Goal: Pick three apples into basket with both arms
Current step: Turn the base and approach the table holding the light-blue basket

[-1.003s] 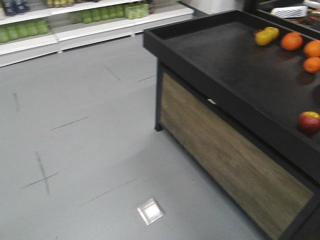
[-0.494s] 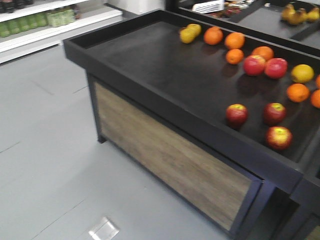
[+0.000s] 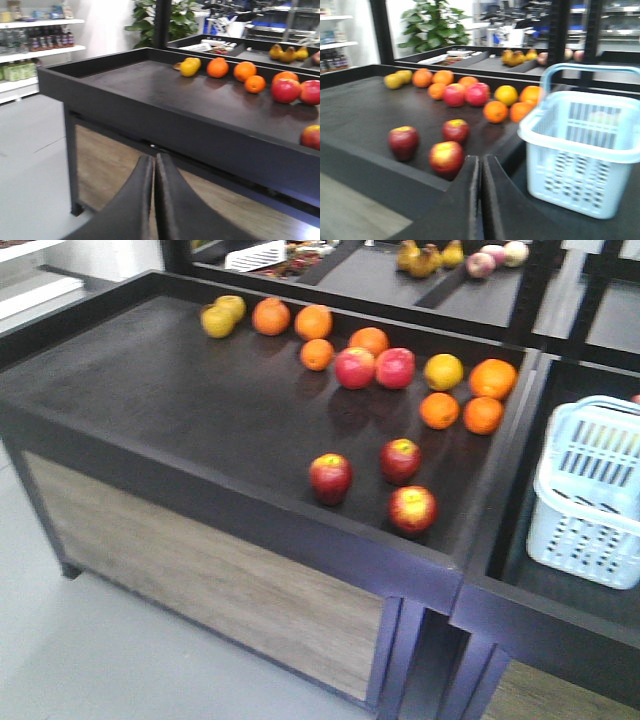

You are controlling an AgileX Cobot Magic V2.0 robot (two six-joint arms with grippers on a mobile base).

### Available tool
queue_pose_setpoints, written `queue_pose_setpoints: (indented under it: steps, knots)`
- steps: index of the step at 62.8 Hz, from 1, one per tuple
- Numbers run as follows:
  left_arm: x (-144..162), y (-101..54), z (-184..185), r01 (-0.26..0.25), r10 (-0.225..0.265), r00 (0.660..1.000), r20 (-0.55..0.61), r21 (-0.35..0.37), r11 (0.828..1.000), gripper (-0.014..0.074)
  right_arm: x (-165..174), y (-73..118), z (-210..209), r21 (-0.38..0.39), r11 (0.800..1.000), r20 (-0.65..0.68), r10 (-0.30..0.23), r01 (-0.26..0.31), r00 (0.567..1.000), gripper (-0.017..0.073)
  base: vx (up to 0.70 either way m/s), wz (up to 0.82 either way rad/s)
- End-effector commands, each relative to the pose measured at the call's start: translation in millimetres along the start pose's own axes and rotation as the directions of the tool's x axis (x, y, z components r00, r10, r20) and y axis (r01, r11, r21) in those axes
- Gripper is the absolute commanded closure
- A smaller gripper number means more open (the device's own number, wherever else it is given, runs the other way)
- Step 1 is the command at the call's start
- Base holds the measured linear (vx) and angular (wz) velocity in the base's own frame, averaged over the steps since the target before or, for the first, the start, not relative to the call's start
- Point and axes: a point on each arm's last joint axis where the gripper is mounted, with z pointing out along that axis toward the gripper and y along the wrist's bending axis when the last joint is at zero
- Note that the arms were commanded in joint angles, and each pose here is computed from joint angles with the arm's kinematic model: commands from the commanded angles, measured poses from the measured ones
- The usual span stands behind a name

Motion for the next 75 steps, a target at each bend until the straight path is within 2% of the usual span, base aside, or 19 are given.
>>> queue_pose_setpoints:
  steps: [1, 75]
  knots:
    - [-4.3, -0.8, -0.8, 0.007, -0.008, 0.997, 0.076, 0.011, 1.0, 0.06, -3.1, 1.0, -0.5, -0.009, 1.0, 0.077, -0.012, 0.013, 0.997, 0.0564, 0.1, -0.46]
    - [-4.3, -0.8, -0.8, 0.007, -0.008, 0.997, 0.076, 0.011, 1.0, 0.06, -3.1, 1.0, -0.5, -0.009, 1.0, 0.077, -0.012, 0.013, 0.997, 0.0564, 0.09, -0.39]
